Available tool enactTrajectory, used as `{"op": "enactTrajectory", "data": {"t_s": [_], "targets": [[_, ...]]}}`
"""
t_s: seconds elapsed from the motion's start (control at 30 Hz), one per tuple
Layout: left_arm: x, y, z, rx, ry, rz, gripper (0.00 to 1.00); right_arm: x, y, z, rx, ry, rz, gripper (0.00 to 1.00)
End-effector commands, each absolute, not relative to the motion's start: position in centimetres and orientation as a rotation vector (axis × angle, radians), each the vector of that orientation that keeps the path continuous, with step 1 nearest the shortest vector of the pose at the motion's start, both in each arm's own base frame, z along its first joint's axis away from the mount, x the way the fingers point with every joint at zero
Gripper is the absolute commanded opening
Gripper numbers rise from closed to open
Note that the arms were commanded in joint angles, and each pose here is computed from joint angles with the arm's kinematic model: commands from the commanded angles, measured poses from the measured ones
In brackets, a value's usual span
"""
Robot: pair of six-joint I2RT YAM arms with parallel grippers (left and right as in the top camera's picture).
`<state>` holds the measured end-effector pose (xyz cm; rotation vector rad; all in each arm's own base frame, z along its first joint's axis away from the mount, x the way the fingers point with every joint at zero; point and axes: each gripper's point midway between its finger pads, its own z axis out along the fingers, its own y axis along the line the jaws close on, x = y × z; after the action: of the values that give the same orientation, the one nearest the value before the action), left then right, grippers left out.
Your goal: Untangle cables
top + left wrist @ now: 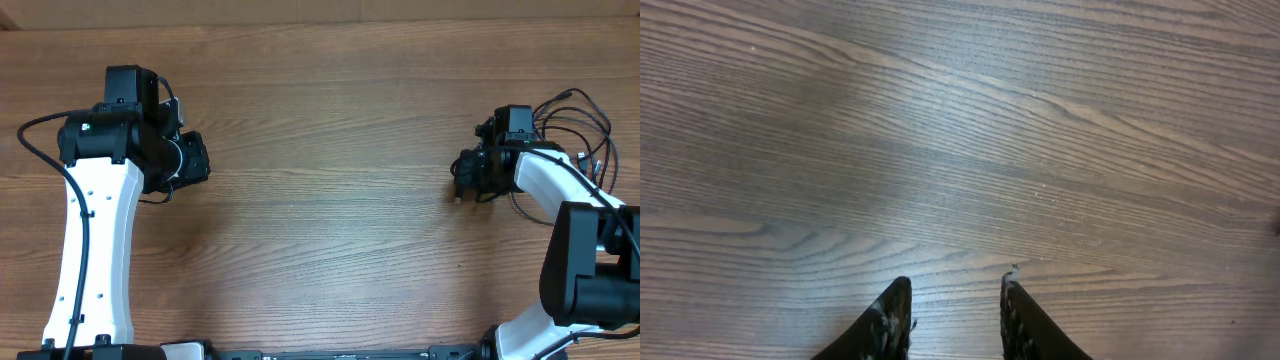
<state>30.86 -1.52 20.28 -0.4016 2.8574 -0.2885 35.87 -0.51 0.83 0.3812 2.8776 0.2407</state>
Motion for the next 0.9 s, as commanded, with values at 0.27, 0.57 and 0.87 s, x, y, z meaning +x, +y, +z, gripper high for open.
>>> {"op": "enactTrajectory", "data": {"t_s": [0.27,0.57,0.87], "targets": [[30.8,-1.8,21.0,-0.382,2.839,-0.306,0.3,36.3,-16.8,17.4,0.898,2.515,-0.736,0.04],[30.6,-2.2,21.1,-0.382,2.847,-0.346,0.29,33.6,-24.6,20.2,1.251,2.259,-0.894,0.08],[30.5,-2.2,21.0,-0.383,2.85,-0.344,0.3,33.2,-25.5,15.8,1.406,2.36,-0.542,0.73]]}}
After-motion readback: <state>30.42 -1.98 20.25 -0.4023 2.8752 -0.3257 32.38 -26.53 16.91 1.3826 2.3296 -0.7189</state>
